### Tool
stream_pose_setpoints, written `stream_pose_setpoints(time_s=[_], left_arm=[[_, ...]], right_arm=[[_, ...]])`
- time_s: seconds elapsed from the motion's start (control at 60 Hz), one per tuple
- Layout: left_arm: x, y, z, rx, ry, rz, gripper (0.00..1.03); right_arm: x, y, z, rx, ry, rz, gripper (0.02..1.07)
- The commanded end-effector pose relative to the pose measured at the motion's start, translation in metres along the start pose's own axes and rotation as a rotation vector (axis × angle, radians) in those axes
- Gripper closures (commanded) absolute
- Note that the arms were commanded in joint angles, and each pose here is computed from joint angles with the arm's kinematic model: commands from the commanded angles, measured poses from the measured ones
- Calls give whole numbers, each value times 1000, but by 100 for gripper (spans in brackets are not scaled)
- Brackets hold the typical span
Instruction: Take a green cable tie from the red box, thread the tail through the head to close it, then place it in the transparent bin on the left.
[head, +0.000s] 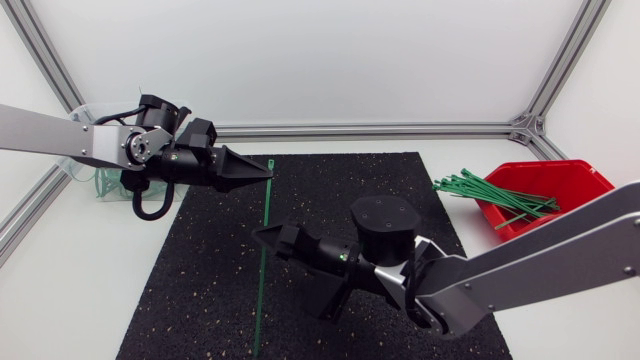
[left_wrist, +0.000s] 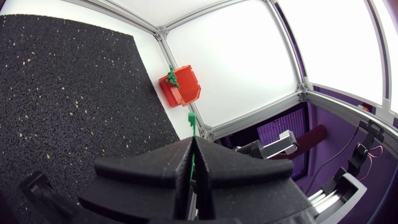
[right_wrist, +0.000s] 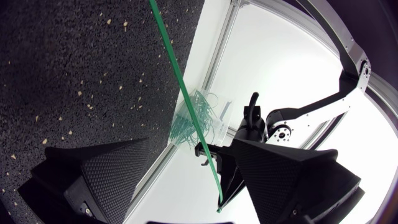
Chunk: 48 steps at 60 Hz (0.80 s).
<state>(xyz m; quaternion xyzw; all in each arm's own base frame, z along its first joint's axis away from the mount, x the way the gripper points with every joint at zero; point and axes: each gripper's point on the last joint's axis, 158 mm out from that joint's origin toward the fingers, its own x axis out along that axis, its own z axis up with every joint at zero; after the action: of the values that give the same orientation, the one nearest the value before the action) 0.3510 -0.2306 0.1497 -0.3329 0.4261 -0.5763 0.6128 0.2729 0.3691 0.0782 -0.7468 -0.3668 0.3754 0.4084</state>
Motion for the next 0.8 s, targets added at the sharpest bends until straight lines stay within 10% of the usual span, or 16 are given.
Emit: stream_pose_setpoints(time_s=[0.0, 0.383, 0.783], left_arm=[[-1, 2, 3, 13, -2, -9, 100], [0, 3, 3, 6, 2, -11, 100], [-1, 2, 4, 6, 1, -12, 100]], right_arm=[[-4, 8, 23, -31, -47, 10, 12], [-12, 24, 72, -15, -133, 62, 18], [-16, 27, 109, -24, -199, 82, 59]])
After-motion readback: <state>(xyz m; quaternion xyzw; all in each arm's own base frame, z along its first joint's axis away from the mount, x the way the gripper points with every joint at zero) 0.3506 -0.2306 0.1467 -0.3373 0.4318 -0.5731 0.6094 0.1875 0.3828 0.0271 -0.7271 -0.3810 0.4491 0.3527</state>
